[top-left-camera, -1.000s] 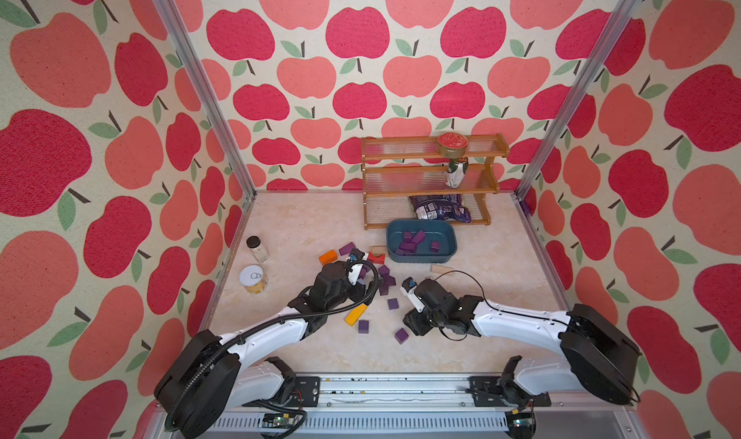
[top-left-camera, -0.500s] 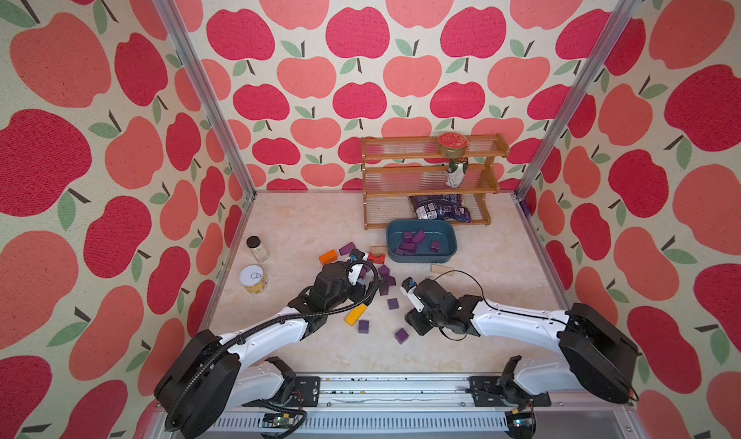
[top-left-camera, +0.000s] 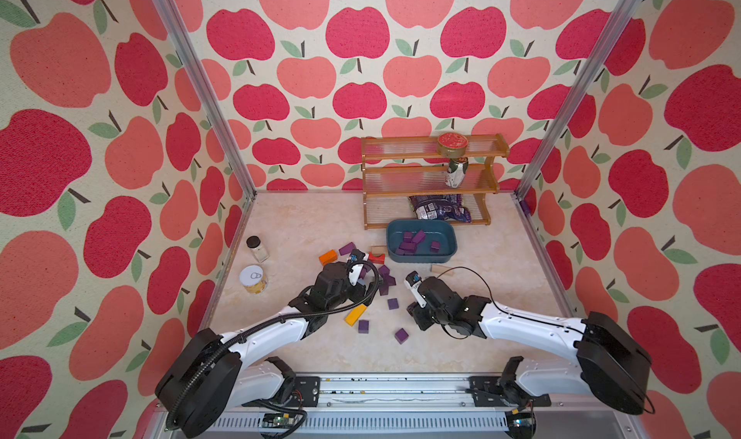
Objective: Pick purple bricks into the storage bin
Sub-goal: Pick up the building block from the center of the board, then place the building block in the storage box.
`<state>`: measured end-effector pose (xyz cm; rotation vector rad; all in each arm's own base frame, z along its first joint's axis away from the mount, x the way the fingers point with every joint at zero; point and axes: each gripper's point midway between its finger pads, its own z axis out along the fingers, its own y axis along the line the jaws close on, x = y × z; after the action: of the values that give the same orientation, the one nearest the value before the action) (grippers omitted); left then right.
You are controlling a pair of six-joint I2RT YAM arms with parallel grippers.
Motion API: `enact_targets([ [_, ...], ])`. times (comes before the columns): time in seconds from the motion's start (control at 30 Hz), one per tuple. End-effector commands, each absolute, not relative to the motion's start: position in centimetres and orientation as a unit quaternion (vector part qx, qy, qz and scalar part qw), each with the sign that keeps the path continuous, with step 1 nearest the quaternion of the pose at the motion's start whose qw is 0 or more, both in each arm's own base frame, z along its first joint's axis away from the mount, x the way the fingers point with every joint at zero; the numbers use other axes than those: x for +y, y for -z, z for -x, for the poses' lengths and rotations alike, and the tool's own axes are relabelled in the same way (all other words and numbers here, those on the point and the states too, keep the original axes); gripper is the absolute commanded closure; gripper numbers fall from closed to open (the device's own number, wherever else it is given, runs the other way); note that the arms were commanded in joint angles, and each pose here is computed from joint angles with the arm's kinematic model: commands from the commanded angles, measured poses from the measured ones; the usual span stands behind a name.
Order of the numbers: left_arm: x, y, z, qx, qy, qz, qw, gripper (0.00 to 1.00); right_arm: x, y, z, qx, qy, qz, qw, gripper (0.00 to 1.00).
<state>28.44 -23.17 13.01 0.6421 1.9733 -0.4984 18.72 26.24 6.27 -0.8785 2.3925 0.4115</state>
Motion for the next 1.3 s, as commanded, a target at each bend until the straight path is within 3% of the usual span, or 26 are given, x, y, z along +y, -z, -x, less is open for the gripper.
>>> enact_targets([
  [0.0, -23.7, -13.6, -28.7, 0.807, 0.208, -0.269, 0.483, 0.01, 25.9, -7.1, -18.9, 0.893, -0.147, 0.315, 0.286, 0.65],
  [0.57, -23.6, -13.6, -28.7, 0.808, 0.206, -0.269, 0.483, 0.01, 25.1, -10.2, -22.2, 0.893, -0.15, 0.278, 0.32, 0.66],
  [1.27, -23.6, -13.7, -28.7, 0.808, 0.205, -0.27, 0.483, 0.01, 22.1, -18.5, -31.5, 0.878, -0.171, 0.184, 0.408, 0.66],
])
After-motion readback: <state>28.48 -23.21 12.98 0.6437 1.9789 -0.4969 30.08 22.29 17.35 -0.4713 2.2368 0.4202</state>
